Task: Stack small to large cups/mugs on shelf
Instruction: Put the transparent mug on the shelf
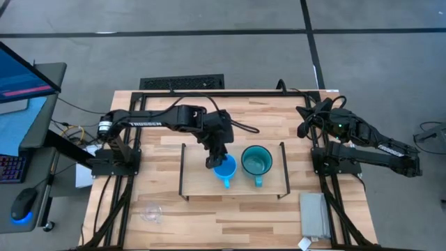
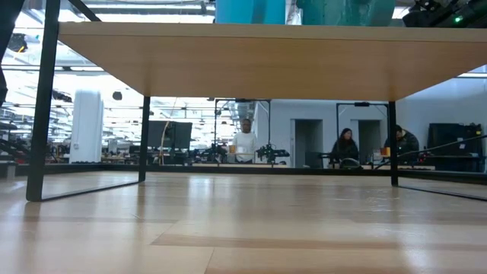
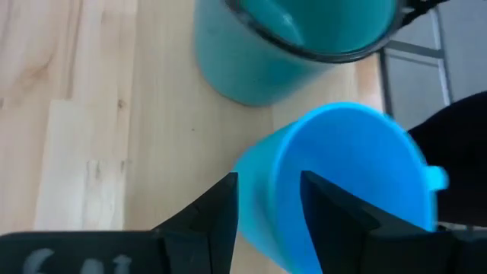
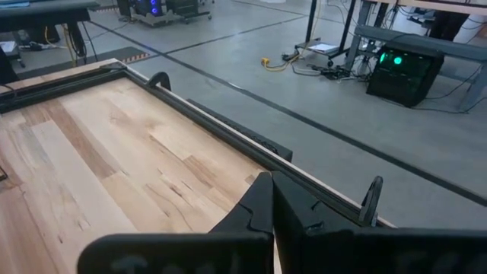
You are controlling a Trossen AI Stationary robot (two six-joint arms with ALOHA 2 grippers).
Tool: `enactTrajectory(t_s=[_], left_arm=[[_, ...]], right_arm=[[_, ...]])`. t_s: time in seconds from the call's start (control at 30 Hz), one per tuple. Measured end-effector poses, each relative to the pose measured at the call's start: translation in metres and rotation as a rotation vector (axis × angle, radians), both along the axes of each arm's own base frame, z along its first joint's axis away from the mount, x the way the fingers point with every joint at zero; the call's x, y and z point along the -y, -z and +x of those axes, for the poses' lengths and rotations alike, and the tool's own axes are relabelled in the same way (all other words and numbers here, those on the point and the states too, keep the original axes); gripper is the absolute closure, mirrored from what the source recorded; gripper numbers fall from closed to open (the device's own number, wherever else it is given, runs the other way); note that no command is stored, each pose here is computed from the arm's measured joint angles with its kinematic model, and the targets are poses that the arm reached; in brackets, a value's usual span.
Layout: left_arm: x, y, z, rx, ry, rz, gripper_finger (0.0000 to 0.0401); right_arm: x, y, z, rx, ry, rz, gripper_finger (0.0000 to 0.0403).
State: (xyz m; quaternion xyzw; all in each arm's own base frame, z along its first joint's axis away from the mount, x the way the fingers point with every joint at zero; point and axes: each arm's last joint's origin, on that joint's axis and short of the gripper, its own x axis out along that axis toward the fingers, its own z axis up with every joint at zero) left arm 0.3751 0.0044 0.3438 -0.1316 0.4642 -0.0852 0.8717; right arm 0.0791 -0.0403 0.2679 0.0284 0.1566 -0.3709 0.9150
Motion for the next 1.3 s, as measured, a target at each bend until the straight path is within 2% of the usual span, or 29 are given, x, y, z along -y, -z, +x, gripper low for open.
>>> enactTrajectory(t_s=[0.3, 0.47, 0.57, 0.67, 1.03, 1.13, 1.3], left_arm=[[-0.001, -0.010, -0.006, 0.026, 0.005, -0.002, 0.0268], [-0.006, -0.034, -0.011, 0.073, 0.026, 0.028, 0.0268], [-0.008, -0.056, -0.017, 0.117, 0.025, 0.086, 0.0268], [-0.010, -0.080, -0.024, 0.174, 0.008, 0.190, 0.0268], [-0.019, -0.155, -0.056, 0.402, -0.113, 0.510, 0.0271], [-0.022, -0.163, -0.067, 0.422, -0.156, 0.542, 0.0272], [-0.021, -0.178, -0.094, 0.463, -0.174, 0.537, 0.0272]], right_arm=[[0.000, 0.000, 0.000, -0.005, -0.002, -0.005, 0.0382], [0.000, 0.000, 0.000, -0.005, -0.002, -0.004, 0.0383], [0.000, 0.000, 0.000, -0.005, -0.002, -0.005, 0.0384], [0.000, 0.000, 0.000, -0.004, -0.002, -0.005, 0.0384], [0.000, 0.000, 0.000, -0.004, -0.002, -0.005, 0.0384], [0.000, 0.000, 0.000, -0.004, -0.002, -0.005, 0.0384], [0.000, 0.000, 0.000, -0.004, -0.002, -0.005, 0.0381]])
